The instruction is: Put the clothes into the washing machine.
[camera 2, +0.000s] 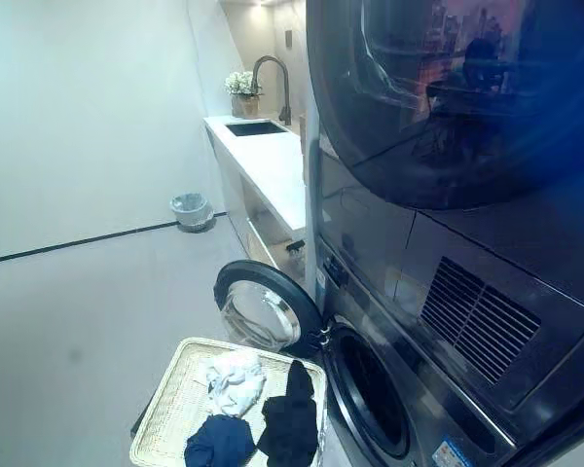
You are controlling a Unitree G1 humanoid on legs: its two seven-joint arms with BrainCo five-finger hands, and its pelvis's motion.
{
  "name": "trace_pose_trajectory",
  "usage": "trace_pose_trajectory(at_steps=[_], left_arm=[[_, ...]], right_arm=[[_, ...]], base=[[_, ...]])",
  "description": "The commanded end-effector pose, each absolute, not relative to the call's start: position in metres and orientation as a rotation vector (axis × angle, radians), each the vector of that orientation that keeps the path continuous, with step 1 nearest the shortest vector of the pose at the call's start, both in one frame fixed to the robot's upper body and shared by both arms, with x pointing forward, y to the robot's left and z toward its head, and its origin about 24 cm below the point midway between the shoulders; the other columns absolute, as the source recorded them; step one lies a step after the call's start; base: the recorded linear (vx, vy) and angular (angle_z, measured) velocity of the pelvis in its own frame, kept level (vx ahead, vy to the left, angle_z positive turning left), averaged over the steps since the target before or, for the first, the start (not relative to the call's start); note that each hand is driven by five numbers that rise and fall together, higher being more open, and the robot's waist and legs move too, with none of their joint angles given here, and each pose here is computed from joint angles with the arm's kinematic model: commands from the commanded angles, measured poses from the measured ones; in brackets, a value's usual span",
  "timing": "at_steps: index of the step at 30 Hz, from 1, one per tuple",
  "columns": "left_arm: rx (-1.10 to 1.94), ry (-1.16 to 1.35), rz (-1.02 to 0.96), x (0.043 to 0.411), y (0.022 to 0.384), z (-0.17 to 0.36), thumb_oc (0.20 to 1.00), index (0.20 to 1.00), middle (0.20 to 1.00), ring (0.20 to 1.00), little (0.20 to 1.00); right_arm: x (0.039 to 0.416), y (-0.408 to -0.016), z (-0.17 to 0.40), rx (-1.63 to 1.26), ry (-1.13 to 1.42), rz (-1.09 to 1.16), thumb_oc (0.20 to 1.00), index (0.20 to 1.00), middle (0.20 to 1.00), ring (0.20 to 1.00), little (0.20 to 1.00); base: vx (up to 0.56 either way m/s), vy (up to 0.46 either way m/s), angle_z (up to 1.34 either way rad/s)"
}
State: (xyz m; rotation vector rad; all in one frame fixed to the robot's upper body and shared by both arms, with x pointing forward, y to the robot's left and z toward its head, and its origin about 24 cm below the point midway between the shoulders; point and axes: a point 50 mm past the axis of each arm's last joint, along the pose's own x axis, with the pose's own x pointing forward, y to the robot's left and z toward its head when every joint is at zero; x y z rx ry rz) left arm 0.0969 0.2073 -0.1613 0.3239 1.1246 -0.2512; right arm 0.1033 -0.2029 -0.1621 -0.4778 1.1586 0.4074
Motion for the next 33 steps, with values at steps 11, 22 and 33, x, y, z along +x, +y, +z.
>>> trace_pose_trajectory(at_steps=[11, 22, 33], left_arm=[[0.323, 1.103, -0.130, 0.120, 0.201, -0.159, 1.000, 1.000, 1.000, 1.000, 1.000], [0.543, 1.003, 0.145, 0.129, 0.225, -0.150, 1.000, 1.000, 1.000, 1.000, 1.000], [0.777, 0.656, 0.315, 0.198, 0.244, -0.107, 1.000, 1.000, 1.000, 1.000, 1.000]], right_arm=[[0.134, -0.193, -0.155, -0.511, 1.079, 0.452, 1.000, 1.000, 1.000, 1.000, 1.000], [0.130, -0.195, -0.156, -0.513, 1.085, 0.451, 1.000, 1.000, 1.000, 1.000, 1.000], [0.167, -0.204, -0.139, -0.568, 0.958, 0.448, 1.000, 1.000, 1.000, 1.000, 1.000]], base=[[0.06, -0.002, 0.05], [0.05, 0.011, 0.00], [-0.03, 0.062, -0.08]])
